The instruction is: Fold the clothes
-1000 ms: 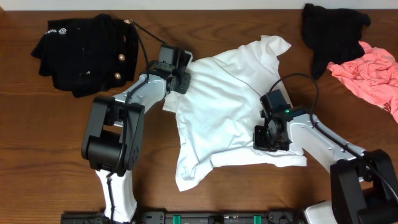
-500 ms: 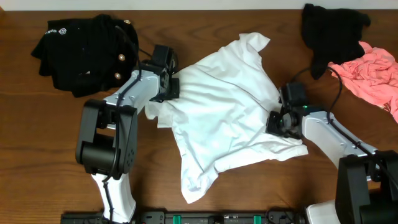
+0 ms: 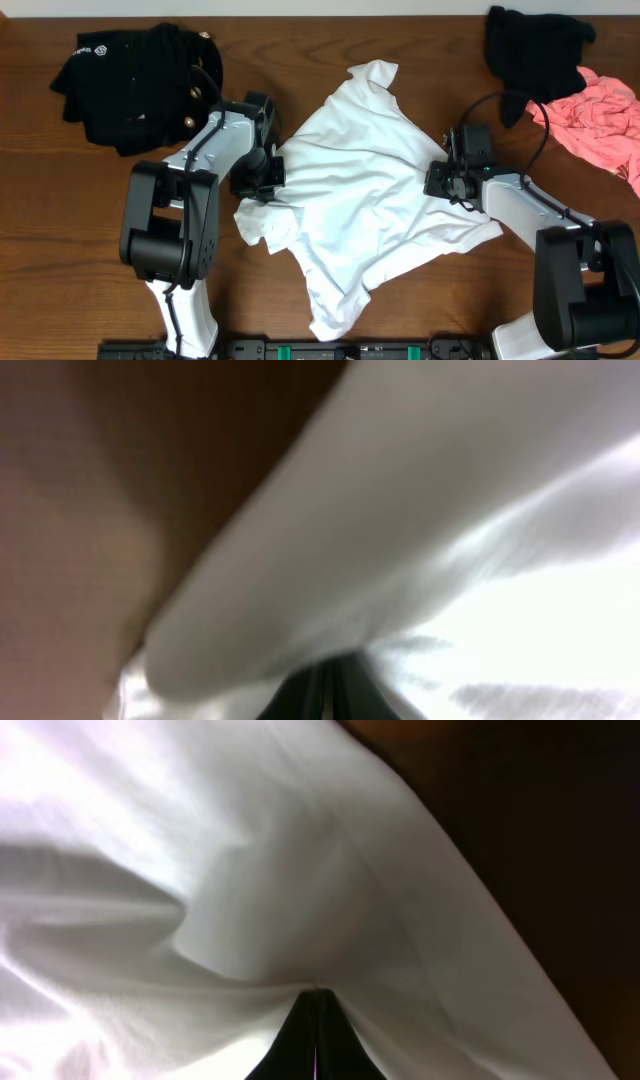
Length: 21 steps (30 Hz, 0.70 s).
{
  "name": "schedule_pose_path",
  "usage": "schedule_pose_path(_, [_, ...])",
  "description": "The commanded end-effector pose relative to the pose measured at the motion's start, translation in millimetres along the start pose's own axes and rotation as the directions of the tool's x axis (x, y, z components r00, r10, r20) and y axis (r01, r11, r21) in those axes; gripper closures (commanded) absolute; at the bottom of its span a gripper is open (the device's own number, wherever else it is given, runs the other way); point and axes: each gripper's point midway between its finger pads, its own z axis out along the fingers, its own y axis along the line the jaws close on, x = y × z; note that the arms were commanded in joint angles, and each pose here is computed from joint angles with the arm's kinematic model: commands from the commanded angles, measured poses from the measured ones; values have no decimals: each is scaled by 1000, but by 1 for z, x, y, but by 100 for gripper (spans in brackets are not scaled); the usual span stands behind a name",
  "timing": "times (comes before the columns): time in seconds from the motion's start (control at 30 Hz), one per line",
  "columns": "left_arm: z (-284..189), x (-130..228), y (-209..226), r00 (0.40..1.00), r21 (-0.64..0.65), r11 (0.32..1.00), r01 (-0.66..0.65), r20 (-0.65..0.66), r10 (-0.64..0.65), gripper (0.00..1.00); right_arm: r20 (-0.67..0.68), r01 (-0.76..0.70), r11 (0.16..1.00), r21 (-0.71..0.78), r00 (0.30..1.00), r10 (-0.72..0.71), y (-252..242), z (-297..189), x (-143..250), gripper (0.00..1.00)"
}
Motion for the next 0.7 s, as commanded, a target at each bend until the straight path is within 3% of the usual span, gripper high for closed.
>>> schedule_pose_path(0.0, [4, 15, 1, 997, 2, 1000, 20, -75, -19, 93, 6, 30, 1000, 8, 1000, -30, -8, 5, -5, 98])
schedule_pose_path(0.17, [3, 31, -1, 989, 19, 999, 35, -144, -32, 93, 80, 31, 999, 8, 996, -31, -16, 0, -33, 98])
schedule_pose_path(0.4, [-2, 39, -30, 980, 184, 981, 67, -198, -29, 93, 166, 25, 1000, 8, 986, -26, -30, 2, -61, 98])
schedule_pose_path(0.67, [1, 16, -31, 995, 193, 981, 11, -97, 8, 93, 148, 85, 984, -159, 987, -61, 10, -29, -83, 99])
